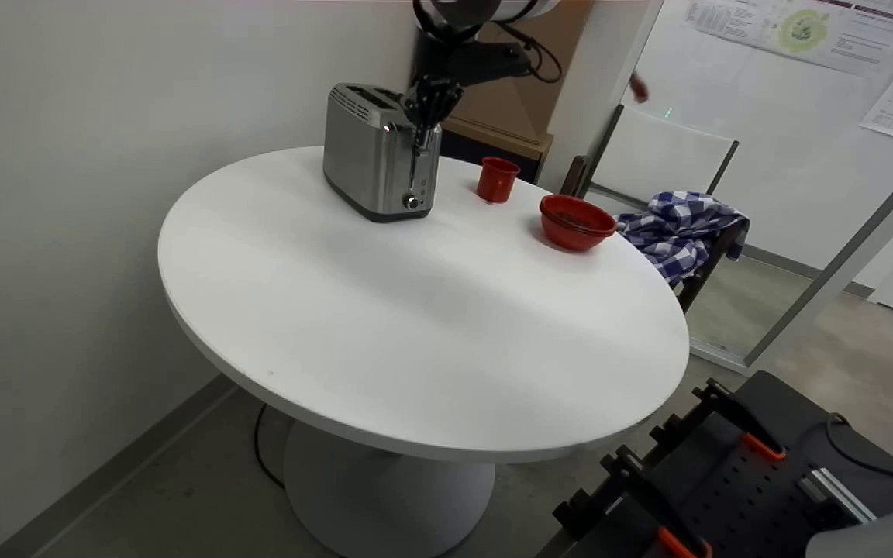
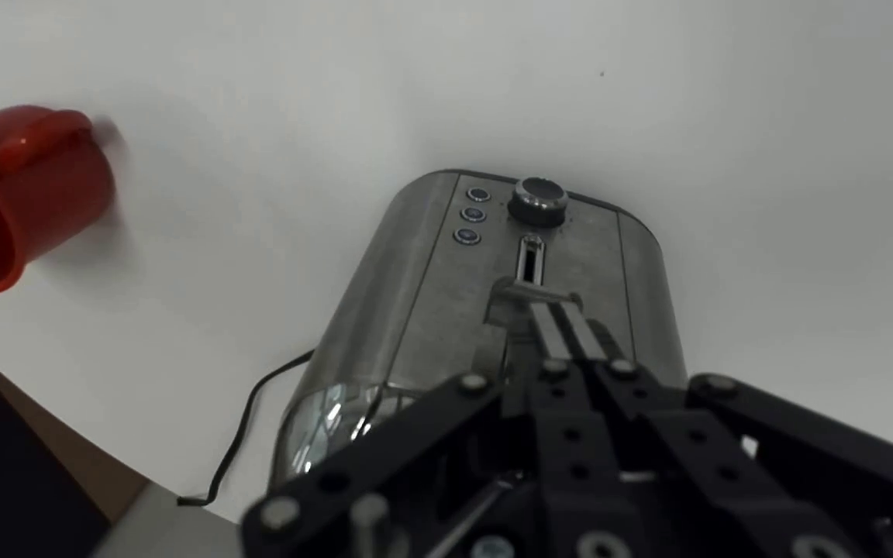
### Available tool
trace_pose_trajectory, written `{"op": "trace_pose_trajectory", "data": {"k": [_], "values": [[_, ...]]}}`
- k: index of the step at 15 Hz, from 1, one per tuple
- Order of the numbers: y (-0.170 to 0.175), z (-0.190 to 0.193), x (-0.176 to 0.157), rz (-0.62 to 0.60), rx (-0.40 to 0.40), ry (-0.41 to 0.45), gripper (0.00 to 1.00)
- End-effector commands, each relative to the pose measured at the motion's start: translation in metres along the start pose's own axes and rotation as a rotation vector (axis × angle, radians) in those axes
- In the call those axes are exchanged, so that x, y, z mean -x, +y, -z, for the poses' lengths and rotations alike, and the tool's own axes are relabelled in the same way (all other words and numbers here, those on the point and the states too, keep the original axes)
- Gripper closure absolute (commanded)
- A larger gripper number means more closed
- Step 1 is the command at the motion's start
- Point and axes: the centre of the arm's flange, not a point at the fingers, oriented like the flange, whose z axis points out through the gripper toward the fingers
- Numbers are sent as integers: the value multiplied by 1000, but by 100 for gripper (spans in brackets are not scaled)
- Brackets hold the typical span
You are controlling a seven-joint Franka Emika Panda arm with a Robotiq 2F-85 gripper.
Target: Push the lever of the toaster down
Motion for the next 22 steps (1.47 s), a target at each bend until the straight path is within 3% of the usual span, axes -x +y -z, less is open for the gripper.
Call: {"op": "trace_pose_trajectory", "data": {"k": [1,15,20,21,22], "values": [[7,-20,-20,45,8,45,99],[-8,-109,-1,190,25,-22,99],[-9,-105,2,200,13,-46,100],[-6,-100,1,201,7,-60,74],[-1,-91,0,191,2,-62,72]]}}
